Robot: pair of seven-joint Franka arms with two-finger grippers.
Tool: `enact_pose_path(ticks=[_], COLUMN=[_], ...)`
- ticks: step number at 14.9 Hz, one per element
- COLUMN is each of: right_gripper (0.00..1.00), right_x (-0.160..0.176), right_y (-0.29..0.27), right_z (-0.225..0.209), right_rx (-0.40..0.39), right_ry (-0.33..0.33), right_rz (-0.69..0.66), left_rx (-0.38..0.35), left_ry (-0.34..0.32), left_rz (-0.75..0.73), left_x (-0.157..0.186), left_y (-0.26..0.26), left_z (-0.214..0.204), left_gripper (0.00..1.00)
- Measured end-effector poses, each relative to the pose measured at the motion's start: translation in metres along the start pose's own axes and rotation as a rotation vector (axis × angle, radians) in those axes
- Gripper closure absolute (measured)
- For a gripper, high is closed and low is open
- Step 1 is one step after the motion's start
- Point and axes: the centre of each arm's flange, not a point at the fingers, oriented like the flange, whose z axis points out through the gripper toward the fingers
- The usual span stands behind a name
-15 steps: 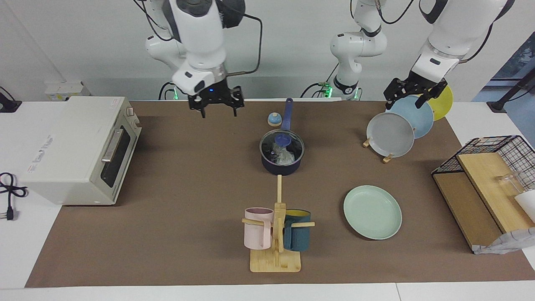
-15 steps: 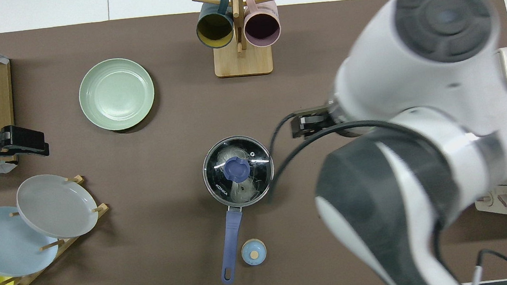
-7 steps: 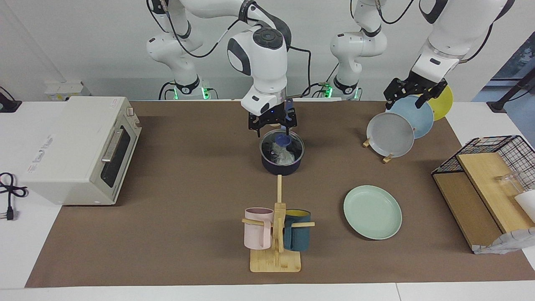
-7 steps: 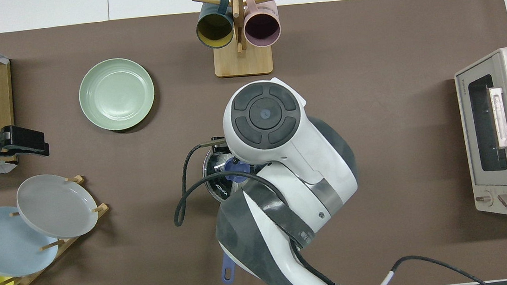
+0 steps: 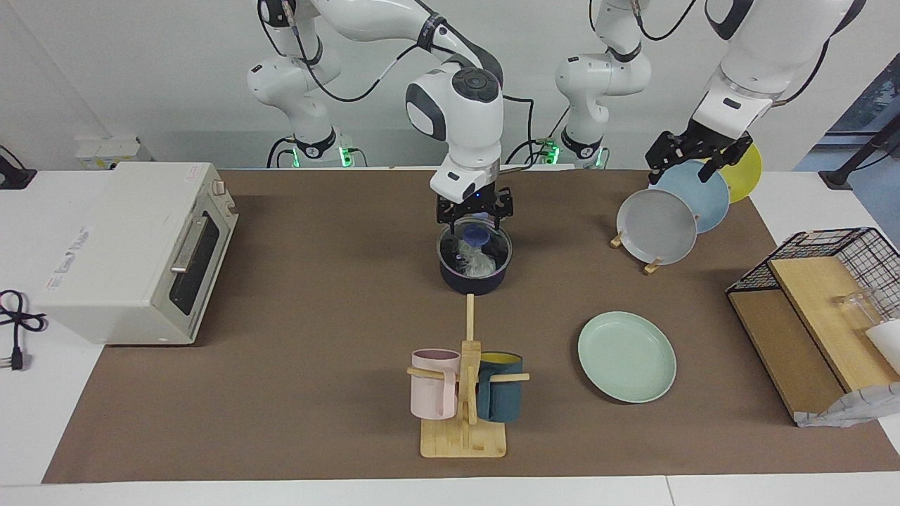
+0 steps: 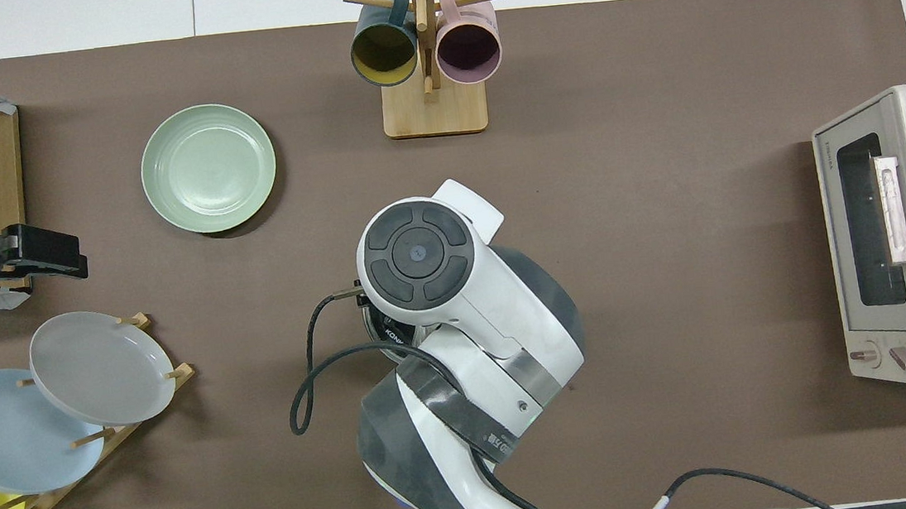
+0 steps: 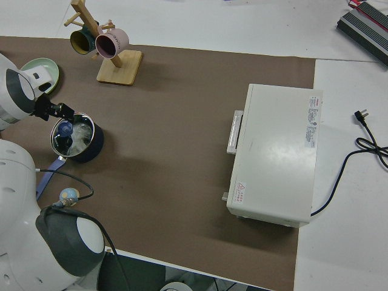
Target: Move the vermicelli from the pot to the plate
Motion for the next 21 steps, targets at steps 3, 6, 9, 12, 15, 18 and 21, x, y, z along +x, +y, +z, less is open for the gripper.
enact_pose_path(ticks=[3, 6, 9, 12, 15, 18, 21], right_gripper=[0.00, 0.00, 0.00, 0.03, 0.11, 0.21, 0.33], right_x=[-0.002, -0.013, -0.019, -0.018, -0.017, -0.018, -0.017], right_y=[0.000, -0.008, -0.014, -0.011, -0.011, -0.011, -0.011], right_z=[0.009, 0.029, 0.039, 0.040, 0.040, 0.040, 0.040], right_rx=[0.001, -0.014, -0.041, -0.044, -0.044, -0.045, -0.044], right_ry=[0.002, 0.003, 0.012, 0.013, 0.013, 0.013, 0.014], right_rz=[-0.002, -0.030, -0.059, -0.056, -0.056, -0.056, -0.058], left_rx=[0.000, 0.000, 0.000, 0.000, 0.000, 0.000, 0.000], left_ry=[0.000, 0.000, 0.000, 0.000, 0.000, 0.000, 0.000], left_rz=[0.000, 0.000, 0.000, 0.000, 0.000, 0.000, 0.000], left_x=[0.000, 0.000, 0.000, 0.000, 0.000, 0.000, 0.000], left_y=[0.000, 0.000, 0.000, 0.000, 0.000, 0.000, 0.000], left_z=[0.000, 0.000, 0.000, 0.000, 0.000, 0.000, 0.000], left_gripper=[0.00, 0.00, 0.00, 0.00, 0.00, 0.00, 0.00])
